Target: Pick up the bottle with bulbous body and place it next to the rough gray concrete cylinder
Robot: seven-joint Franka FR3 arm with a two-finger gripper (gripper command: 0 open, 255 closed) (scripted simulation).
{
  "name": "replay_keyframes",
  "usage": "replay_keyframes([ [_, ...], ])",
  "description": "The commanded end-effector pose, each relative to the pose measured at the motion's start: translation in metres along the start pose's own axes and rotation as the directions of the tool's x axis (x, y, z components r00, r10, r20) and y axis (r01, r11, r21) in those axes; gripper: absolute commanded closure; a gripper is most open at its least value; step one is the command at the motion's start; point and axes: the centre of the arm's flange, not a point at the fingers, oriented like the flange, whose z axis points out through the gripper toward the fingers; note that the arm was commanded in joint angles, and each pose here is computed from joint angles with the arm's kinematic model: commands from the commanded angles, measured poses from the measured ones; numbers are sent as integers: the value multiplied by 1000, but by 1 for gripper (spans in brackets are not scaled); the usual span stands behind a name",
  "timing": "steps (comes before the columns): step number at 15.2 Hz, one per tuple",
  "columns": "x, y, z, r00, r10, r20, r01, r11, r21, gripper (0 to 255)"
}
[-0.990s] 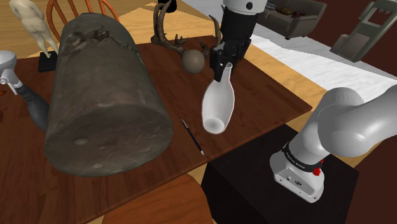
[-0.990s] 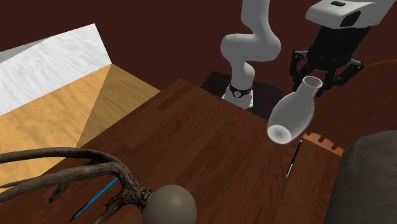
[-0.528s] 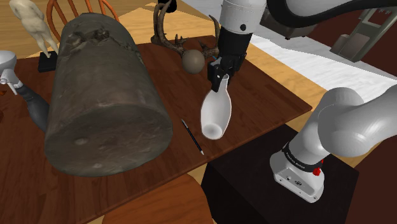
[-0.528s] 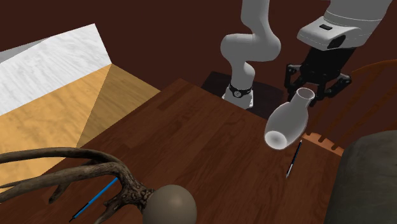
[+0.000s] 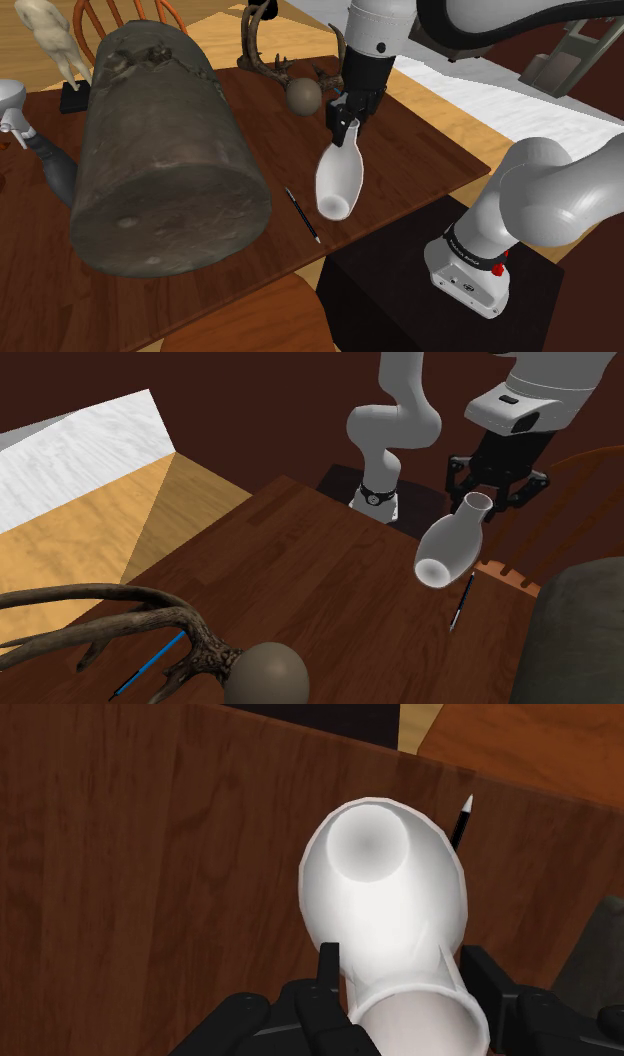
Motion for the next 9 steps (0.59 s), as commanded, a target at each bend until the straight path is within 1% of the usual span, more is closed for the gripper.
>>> replay_keyframes([
  [1,0,0,0,1000,0,0,0,1000,0,0],
  [6,0,0,0,1000,0,0,0,1000,0,0],
  [9,0,0,-40,1000,0,0,0,1000,0,0],
])
